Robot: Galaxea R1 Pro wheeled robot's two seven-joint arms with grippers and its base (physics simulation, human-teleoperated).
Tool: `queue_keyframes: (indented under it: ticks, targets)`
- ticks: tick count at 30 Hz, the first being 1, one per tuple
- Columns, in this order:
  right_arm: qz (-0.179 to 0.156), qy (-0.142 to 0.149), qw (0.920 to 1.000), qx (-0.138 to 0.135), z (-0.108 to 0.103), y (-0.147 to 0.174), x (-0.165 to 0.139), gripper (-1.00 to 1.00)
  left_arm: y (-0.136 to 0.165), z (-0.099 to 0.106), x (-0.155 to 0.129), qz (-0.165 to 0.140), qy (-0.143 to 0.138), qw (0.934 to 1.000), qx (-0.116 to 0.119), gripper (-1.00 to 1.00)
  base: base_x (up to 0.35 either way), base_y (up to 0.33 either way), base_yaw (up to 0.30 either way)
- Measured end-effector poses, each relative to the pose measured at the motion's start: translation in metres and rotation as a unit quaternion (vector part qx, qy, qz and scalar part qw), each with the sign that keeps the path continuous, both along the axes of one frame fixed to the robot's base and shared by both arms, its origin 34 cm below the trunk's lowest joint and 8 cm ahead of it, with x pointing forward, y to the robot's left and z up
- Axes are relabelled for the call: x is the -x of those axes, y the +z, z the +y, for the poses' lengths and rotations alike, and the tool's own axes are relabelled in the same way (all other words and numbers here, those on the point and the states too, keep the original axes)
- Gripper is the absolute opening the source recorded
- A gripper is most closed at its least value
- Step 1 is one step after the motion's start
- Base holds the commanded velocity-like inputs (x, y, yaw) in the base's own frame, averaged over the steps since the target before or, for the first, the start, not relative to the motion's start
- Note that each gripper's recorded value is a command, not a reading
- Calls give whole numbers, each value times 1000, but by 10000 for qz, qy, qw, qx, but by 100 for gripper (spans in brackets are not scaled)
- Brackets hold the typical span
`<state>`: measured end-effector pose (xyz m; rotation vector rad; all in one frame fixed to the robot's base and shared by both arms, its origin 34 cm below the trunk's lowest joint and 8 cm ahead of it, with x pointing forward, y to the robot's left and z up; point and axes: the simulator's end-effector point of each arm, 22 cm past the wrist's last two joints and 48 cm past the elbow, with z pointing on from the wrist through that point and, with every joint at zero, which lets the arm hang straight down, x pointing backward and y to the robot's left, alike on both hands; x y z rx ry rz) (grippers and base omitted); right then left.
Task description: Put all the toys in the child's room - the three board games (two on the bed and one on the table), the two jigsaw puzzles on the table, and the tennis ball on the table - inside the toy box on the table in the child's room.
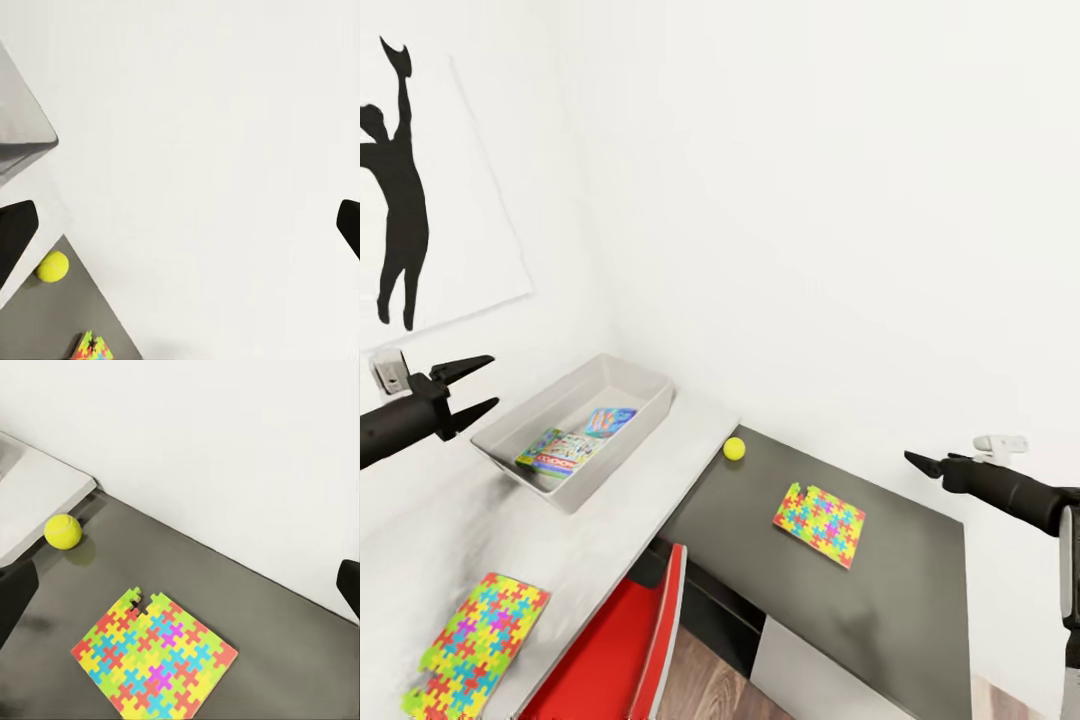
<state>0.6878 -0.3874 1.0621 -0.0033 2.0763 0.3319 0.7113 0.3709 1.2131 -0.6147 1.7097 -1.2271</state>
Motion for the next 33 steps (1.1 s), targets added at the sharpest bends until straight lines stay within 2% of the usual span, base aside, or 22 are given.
queue_keyframes:
  ticks: [7,13,21,25,28,30,31,33]
  targets:
    - [243,-275,9993,-19,-6,-16,-7,100,-3,2,0,58,30,10000,-33,100,0,0,288]
    - [777,-694,9945,-47,-18,-58,-38,100,-13,1,0,204,64,9997,-78,100,0,0,296]
    - [977,-1050,9897,17,-28,-82,-85,100,-31,0,2,431,132,9990,-68,100,0,0,297]
    - [1070,-990,9888,305,-18,-99,-98,100,-42,-6,3,577,86,9982,-120,100,0,0,297]
    - [1101,-871,9891,435,-10,-112,-101,100,-56,-25,3,738,-94,9971,-174,100,0,0,208]
    - [1042,-809,9900,490,-6,-114,-103,100,-61,-34,4,790,-165,9966,-170,100,0,0,93]
    - [933,-682,9916,589,1,-115,-107,100,-66,-43,4,833,-230,9962,-134,100,0,0,51]
    - [889,-575,9921,669,7,-116,-108,100,-68,-47,4,844,-252,9961,-112,100,0,0,33]
